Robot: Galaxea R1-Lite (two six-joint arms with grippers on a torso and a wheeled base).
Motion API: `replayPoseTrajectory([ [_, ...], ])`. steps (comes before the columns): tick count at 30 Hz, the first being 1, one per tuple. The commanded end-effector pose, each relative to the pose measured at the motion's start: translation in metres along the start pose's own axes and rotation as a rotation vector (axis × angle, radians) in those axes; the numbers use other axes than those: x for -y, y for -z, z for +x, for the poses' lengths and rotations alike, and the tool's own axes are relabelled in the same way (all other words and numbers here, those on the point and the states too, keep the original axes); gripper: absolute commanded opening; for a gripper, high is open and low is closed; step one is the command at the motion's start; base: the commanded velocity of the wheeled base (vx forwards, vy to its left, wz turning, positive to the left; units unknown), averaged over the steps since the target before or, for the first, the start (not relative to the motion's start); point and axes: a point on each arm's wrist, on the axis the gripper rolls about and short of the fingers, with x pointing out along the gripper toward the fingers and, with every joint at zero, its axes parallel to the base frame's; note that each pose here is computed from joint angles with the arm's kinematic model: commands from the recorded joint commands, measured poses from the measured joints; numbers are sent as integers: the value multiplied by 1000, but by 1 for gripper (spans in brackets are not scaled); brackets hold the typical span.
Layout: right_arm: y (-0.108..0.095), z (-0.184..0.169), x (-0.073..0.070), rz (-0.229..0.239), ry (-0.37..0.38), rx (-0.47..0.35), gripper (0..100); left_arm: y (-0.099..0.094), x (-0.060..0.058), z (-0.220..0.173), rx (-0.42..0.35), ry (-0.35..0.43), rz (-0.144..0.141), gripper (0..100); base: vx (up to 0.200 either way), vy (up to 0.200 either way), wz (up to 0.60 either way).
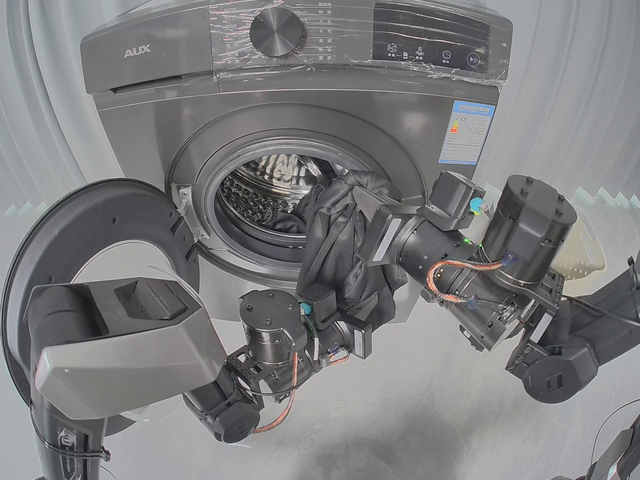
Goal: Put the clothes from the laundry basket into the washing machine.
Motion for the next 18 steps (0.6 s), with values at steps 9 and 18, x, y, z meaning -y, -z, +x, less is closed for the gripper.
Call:
replayPoseTrajectory([
  [9, 14, 5, 8, -9, 2, -13, 0, -30, 27, -30, 22, 106, 4, 0, 0, 0, 0],
  [18, 19, 8, 19, -31, 17, -17, 100, -31, 22, -33, 21, 85, 16, 0, 0, 0, 0],
])
